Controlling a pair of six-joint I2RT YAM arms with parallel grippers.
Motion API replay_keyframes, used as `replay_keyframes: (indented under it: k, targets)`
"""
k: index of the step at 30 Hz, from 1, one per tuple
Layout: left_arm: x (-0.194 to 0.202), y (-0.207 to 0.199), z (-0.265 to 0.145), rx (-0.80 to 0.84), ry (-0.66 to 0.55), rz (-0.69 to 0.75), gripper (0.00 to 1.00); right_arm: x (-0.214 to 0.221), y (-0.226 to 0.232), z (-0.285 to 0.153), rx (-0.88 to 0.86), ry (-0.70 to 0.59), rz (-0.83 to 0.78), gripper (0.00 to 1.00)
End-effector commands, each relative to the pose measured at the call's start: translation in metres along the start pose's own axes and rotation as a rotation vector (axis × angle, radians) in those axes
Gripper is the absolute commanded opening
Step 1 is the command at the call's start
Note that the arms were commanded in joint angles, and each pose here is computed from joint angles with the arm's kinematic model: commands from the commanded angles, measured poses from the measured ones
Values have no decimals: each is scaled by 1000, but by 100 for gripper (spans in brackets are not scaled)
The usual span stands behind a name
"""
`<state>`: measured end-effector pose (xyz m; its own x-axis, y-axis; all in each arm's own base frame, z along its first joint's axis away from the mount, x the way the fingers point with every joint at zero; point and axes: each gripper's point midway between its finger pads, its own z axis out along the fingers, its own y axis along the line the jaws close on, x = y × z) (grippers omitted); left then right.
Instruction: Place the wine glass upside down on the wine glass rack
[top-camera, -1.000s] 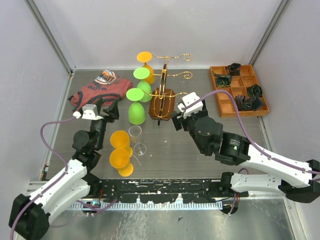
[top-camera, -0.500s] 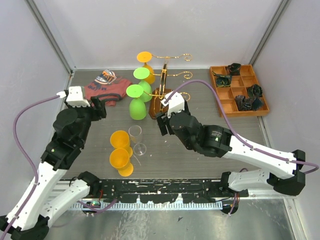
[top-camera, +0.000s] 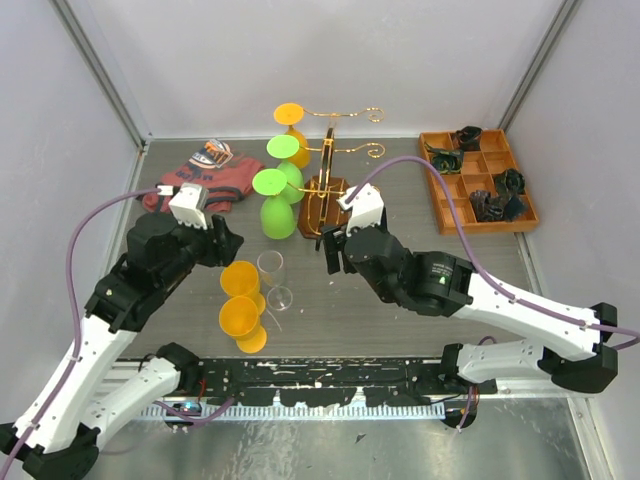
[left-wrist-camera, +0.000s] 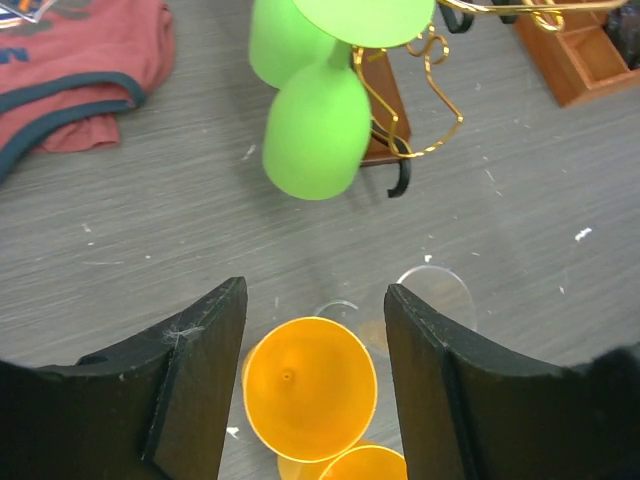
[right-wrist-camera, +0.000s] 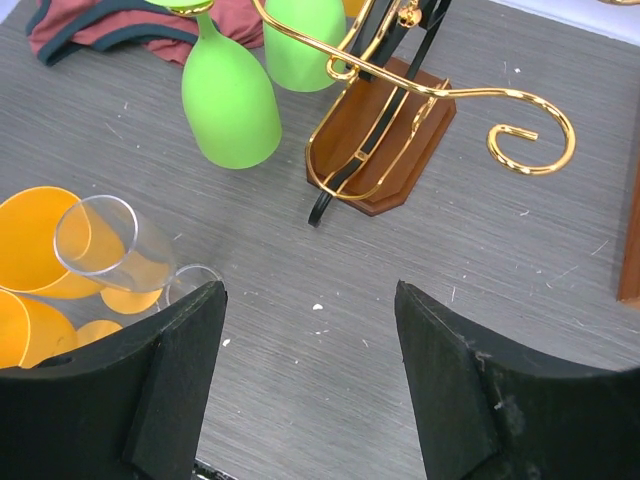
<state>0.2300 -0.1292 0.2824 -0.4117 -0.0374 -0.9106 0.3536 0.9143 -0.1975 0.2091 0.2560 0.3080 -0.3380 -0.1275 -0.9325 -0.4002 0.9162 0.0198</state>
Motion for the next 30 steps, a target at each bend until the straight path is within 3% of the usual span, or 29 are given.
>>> replay_keyframes:
  k: [1, 24, 30]
  targets:
    - [9, -20, 3, 109, 32, -38, 63, -3, -8, -9, 20, -13, 72, 74]
    - [51, -37, 44, 128, 152, 34, 60, 4, -11, -8, 42, 4, 72, 74]
    - [58, -36, 50, 101, 168, 60, 53, 5, -13, -8, 51, 7, 68, 74]
